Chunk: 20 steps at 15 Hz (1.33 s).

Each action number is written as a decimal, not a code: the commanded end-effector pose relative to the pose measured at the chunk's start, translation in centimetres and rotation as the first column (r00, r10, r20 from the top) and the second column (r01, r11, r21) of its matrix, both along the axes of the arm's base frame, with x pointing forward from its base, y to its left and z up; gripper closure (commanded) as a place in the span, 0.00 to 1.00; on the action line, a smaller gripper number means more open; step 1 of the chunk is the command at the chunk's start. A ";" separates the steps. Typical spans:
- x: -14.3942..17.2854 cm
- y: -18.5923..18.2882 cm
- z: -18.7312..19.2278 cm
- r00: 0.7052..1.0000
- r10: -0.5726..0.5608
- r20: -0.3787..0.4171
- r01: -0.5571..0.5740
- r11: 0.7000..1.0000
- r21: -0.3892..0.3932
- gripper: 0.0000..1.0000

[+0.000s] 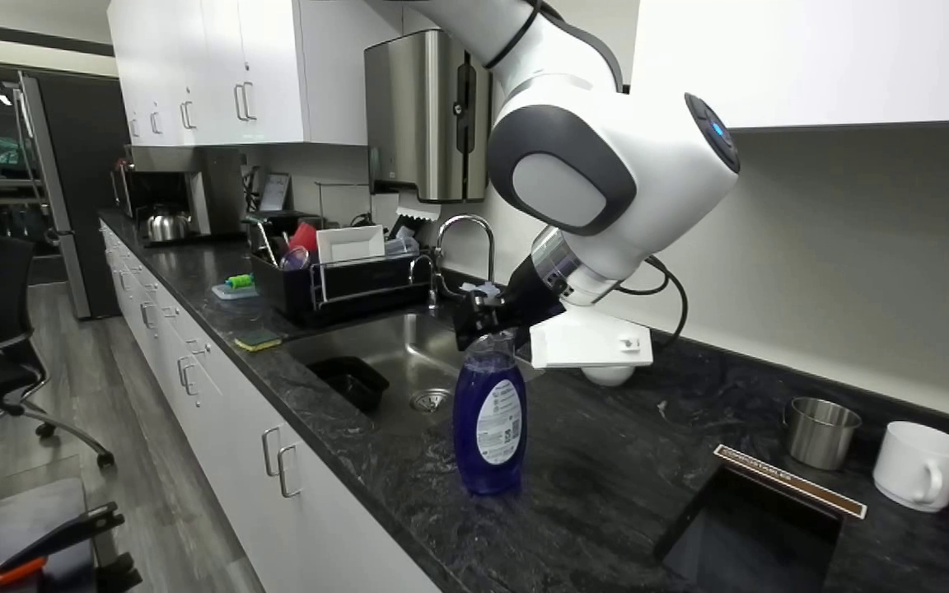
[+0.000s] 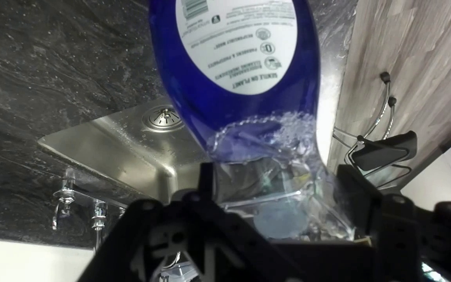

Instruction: Pick up the dish soap bottle

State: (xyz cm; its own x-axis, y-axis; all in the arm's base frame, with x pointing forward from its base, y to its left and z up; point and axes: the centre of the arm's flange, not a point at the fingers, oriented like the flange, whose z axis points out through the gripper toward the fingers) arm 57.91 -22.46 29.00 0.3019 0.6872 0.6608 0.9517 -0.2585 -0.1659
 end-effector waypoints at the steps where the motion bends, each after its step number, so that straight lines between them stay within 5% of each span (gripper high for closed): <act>1: -1.2 2.5 -2.3 0.999 0.026 -0.037 -0.029 0.995 -0.096 0.47; 11: -1.0 7.4 -3.5 0.995 0.094 -0.040 -0.099 0.982 -0.158 0.47; 20: -3.2 8.7 -11.2 0.981 0.127 -0.147 -0.160 0.956 -0.245 0.47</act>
